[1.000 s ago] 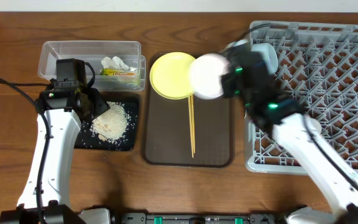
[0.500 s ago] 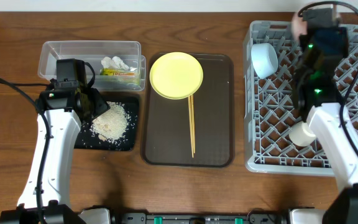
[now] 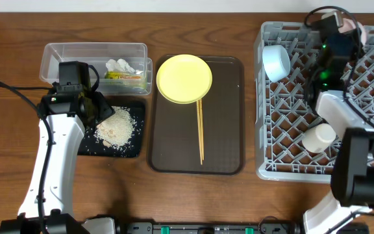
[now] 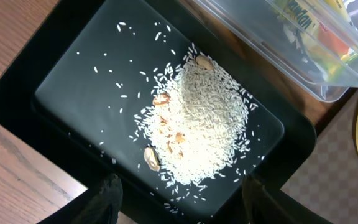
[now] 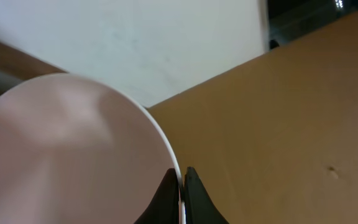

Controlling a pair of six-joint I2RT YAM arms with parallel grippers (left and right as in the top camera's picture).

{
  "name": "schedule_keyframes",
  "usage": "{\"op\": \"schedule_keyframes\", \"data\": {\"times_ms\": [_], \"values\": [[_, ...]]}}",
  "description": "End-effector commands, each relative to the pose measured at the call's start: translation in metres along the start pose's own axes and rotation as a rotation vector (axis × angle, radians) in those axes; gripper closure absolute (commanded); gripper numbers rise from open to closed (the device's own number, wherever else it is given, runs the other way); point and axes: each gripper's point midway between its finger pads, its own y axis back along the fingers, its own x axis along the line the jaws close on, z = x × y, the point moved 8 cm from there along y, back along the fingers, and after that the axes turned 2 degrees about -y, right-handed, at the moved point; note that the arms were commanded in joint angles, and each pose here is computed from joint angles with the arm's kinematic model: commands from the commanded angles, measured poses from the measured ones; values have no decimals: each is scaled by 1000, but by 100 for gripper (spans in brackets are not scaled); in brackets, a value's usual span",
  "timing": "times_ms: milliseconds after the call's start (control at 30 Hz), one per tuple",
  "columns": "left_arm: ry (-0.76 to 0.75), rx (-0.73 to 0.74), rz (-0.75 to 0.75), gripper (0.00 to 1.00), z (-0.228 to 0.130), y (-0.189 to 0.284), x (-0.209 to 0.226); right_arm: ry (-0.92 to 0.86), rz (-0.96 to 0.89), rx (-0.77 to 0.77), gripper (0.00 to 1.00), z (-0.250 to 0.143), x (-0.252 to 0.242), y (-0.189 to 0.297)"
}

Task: Sort waste into correct bins and load items into the dishwasher rack
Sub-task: 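Set the white bowl upright in the rack and release it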

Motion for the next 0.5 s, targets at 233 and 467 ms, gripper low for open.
{"op": "schedule_keyframes", "data": {"times_ms": [233, 467], "values": [[15, 8, 7, 35, -2, -2, 2, -89, 55, 5, 99, -2, 34, 0], [16, 8, 7, 35, -2, -2, 2, -85, 118, -15, 99, 8, 51, 12]]}}
